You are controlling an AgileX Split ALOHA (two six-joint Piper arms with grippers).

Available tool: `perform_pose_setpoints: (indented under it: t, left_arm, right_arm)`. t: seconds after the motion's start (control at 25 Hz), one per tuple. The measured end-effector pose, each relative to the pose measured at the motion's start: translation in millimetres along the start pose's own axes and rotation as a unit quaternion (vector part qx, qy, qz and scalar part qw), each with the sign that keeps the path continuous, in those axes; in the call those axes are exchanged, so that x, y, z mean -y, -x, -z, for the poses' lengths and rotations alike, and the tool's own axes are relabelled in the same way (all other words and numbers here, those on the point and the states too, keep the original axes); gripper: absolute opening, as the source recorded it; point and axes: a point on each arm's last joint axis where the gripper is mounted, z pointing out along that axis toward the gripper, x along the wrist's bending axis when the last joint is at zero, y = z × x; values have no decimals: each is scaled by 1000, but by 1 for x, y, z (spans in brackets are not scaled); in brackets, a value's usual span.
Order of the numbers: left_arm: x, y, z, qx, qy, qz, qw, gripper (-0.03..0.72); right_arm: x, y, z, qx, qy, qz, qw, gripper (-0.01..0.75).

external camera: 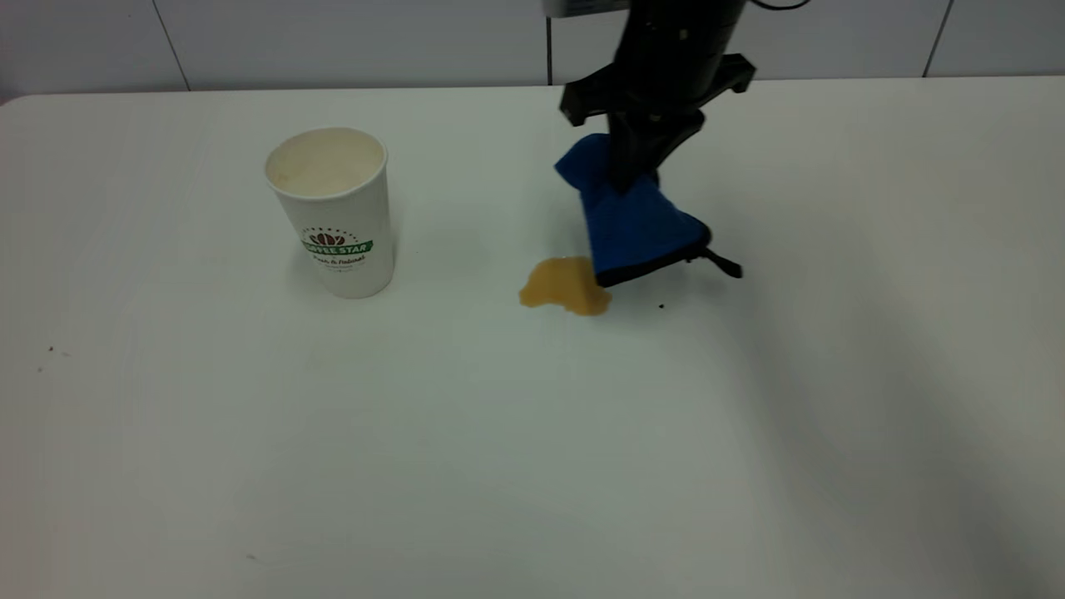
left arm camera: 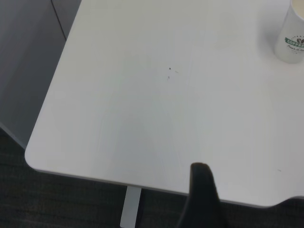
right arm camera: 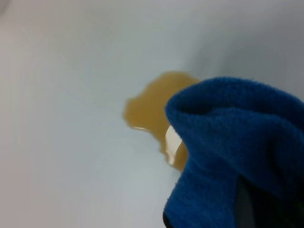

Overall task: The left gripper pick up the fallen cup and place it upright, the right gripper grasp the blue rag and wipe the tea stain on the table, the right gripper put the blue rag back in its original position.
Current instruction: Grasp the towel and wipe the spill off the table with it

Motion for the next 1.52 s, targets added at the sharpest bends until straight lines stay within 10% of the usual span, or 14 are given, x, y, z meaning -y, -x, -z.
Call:
perform_pose_setpoints:
  t: [0.36,0.92,1.2,1.52]
  left_arm:
    - [0,0,0,0,0,0,1000,577]
    - [0,0,0,0,0,0,1000,577]
    - [0,0,0,0,0,1,1000,577]
    - [0,0,0,0,0,1,1000,577]
  right_arm:
    - [4,-63,-45,2,29,67,997,55]
    - [15,-33,-93,117,46,84,989,55]
    - [19,29,-83,182,28,-1,983,57]
    - [21,9,-87,122,13,-11,992,60]
